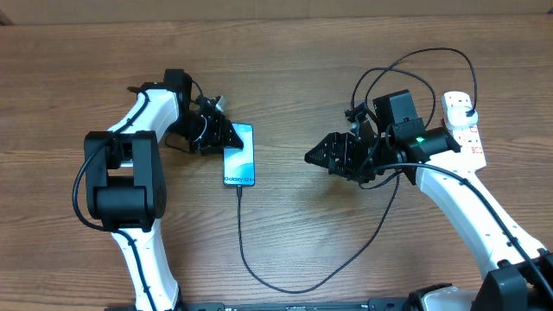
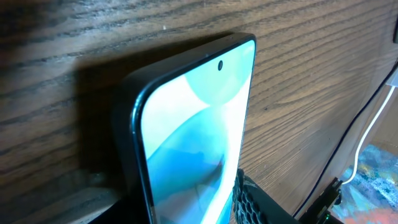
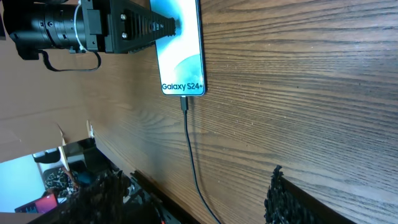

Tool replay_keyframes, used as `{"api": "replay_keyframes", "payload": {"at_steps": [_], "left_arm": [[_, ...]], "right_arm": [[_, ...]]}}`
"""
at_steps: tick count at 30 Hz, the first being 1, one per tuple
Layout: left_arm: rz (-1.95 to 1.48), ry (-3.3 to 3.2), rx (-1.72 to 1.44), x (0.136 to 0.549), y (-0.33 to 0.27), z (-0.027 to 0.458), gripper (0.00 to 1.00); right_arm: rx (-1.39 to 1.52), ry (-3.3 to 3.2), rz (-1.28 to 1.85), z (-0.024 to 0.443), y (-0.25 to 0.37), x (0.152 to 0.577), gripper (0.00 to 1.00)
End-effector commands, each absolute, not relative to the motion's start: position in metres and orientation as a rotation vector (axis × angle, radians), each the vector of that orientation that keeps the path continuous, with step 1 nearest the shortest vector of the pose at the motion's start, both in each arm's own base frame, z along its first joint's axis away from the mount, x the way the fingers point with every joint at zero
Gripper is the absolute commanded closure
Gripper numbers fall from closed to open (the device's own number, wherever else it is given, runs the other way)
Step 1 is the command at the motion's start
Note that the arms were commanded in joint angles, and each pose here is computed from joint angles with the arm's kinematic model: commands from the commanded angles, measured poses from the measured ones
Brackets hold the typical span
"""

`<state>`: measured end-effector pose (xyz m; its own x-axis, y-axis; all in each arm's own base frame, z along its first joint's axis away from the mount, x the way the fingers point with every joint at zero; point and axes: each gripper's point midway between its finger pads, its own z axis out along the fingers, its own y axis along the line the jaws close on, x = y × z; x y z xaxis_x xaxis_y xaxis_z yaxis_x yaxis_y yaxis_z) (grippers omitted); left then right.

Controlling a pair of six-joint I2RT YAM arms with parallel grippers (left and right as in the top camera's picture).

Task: Plug charger to phone and switch on socket
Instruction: 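Lay the phone flat on the table and open the left gripper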

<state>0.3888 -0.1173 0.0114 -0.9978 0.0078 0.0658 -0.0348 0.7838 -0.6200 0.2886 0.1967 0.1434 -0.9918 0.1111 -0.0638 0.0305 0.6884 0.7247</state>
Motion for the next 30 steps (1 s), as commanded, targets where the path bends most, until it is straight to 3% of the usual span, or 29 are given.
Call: {"api": "replay_keyframes", "payload": {"at_steps": [1,14,18,30], "left_arm": [[0.99,-2.897,0.036,0.386,-0.116,0.006,0.59],[0.795,-2.959,0.044,0.388,-0.094,-0.002,0.58],[0.717,-2.986,0.05,0.395,-0.083,0.005,0.53],[0.671,-3.052,0.041,0.424,-0.075,0.07,0.51]], "right_arm": [[0.097,2.761,1.183,0.151,0.196,0.295,0.25],[0.097,2.761,1.182,0.151,0.196,0.295,0.25],[0.097,2.761,1.182,0.151,0.196,0.295,0.25],[-0.092,2.741,1.104,0.146,0.192,0.293,0.05]]}}
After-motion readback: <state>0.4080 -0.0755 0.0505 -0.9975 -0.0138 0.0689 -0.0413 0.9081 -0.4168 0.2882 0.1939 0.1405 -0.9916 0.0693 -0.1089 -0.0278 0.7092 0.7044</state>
